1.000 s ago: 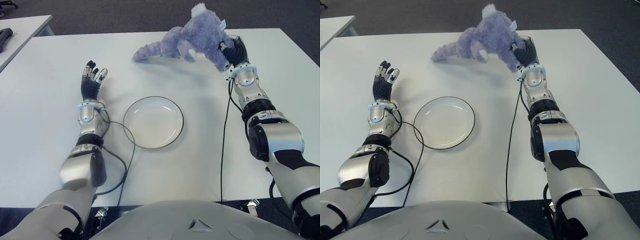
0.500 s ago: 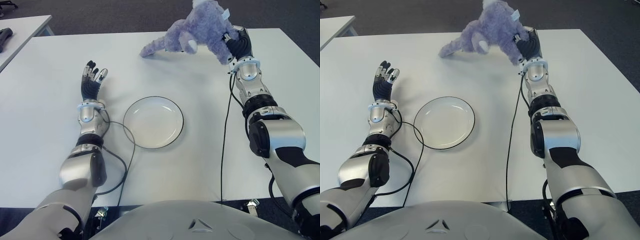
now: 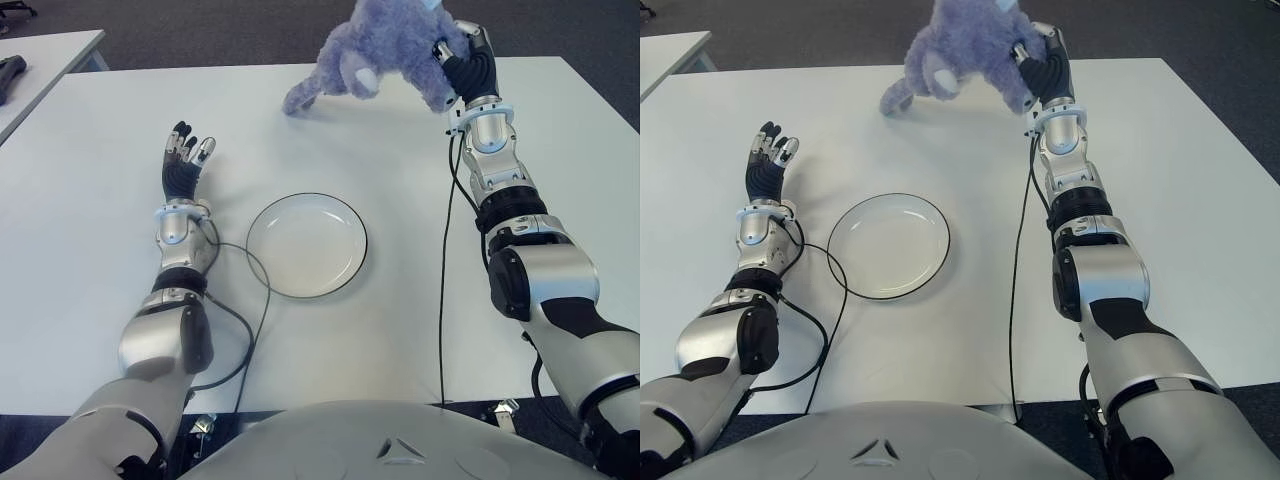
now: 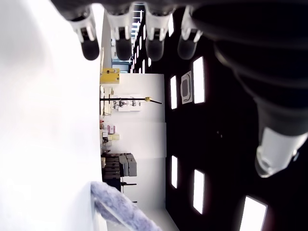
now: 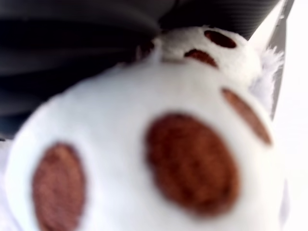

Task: Put the doll into the plate.

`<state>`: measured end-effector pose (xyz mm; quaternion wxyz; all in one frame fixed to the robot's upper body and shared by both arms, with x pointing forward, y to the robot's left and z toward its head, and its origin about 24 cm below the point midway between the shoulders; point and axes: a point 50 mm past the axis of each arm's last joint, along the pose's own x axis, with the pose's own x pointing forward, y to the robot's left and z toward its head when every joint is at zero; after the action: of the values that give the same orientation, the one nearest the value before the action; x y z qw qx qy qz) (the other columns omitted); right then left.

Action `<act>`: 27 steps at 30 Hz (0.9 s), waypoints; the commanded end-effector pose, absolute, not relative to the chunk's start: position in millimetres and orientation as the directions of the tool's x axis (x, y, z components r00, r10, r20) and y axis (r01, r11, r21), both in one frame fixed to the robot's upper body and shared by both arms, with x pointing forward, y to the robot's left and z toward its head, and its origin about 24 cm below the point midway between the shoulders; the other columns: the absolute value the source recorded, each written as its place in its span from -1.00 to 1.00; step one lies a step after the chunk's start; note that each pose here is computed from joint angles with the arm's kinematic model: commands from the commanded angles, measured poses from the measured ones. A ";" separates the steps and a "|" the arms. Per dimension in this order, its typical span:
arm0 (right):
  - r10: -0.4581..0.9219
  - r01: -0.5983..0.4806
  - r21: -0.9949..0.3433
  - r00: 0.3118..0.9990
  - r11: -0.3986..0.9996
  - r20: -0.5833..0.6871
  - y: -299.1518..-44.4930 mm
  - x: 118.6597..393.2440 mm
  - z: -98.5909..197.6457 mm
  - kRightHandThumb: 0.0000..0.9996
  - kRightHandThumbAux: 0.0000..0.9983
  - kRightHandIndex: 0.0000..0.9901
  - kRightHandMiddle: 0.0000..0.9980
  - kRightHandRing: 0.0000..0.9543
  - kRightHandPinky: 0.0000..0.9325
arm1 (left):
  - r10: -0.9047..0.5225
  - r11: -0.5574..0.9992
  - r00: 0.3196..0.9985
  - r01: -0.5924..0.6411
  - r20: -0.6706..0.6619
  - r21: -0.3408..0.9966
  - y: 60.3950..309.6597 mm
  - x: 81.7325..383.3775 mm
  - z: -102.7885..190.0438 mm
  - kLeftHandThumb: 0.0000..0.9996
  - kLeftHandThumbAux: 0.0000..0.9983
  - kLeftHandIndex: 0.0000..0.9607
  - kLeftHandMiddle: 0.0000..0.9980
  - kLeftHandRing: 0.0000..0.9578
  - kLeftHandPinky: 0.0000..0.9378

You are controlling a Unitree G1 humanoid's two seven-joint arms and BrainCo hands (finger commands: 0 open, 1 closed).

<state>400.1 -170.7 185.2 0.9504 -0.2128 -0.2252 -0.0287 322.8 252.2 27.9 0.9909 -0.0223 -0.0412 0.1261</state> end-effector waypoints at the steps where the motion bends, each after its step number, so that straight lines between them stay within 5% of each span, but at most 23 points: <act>1: 0.113 0.104 -0.380 0.854 0.919 0.508 -159.7 389.2 182.8 0.41 0.44 -0.11 0.74 0.84 0.84 | 0.288 0.926 0.845 -0.366 -0.451 -0.095 224.3 209.2 -102.3 -1.00 0.16 -0.99 -0.92 -0.95 -0.93; 27: 0.253 0.018 -0.419 0.771 0.908 0.584 -144.4 360.2 182.4 0.41 0.44 -0.12 0.74 0.82 0.85 | 0.279 0.927 0.852 -0.360 -0.444 -0.109 223.9 208.8 -102.1 -1.00 0.18 -1.00 -0.92 -0.94 -0.91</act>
<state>372.3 -152.3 182.5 0.9240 -0.2217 -0.3094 0.0362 323.1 251.8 27.8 0.9909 -0.0234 -0.0408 0.1260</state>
